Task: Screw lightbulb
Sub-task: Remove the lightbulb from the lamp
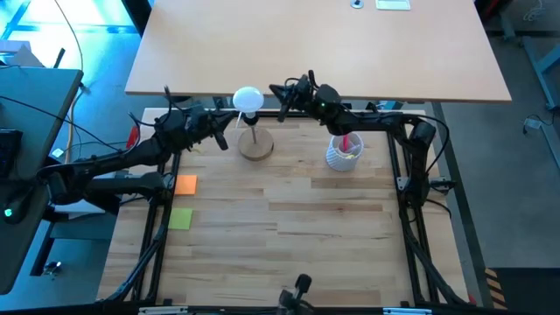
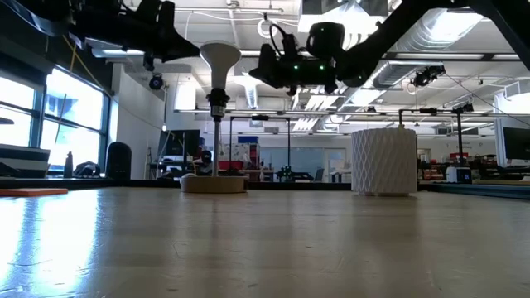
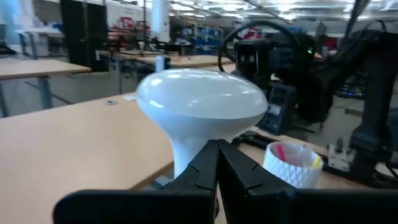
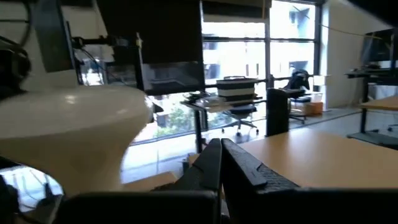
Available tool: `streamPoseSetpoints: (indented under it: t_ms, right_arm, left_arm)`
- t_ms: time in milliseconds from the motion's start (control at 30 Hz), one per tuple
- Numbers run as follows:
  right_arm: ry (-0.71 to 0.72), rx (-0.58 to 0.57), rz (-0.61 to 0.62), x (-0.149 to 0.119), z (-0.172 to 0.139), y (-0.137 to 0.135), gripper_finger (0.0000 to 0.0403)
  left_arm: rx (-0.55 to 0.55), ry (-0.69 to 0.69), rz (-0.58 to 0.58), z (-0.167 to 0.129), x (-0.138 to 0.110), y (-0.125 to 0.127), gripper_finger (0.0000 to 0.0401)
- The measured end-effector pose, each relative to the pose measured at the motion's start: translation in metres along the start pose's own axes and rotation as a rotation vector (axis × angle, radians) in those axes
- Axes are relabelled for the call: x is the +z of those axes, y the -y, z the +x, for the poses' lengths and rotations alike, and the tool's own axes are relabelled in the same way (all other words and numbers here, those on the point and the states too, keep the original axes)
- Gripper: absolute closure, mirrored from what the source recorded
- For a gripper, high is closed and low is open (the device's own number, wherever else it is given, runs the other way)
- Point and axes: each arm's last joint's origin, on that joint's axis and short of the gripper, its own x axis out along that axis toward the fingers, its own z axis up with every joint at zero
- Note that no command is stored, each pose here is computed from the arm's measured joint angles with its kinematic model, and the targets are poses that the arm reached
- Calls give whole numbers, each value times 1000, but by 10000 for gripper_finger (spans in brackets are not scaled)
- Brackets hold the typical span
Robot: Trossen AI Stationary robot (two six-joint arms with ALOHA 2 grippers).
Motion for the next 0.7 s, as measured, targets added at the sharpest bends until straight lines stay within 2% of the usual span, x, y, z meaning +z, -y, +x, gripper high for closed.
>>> streamPoseSetpoints:
  t_ms: [100, 167, 300, 400, 467, 600, 700]
  right_arm:
    - [-18, -28, -23, 1, -1, 9, 403]
    - [-19, 18, -6, 6, -3, 14, 403]
    - [5, 218, 43, 18, -7, 18, 403]
    - [-12, 396, 82, 22, -6, 13, 403]
    - [-22, 476, 70, 24, -2, 8, 403]
    - [-70, 503, 43, 17, 10, -4, 403]
    - [-88, 435, 5, 14, 15, -8, 403]
  left_arm:
    - [44, 9, -1, -3, 2, 2, 401]
    - [89, 5, -1, -5, 2, 1, 401]
    - [178, -20, 4, -6, 0, -6, 401]
    - [177, -39, 6, -2, -3, -13, 401]
    - [181, -58, 7, 0, -6, -18, 401]
    - [161, -75, -21, 4, -9, -27, 401]
    - [72, -61, -35, 6, -8, -26, 401]
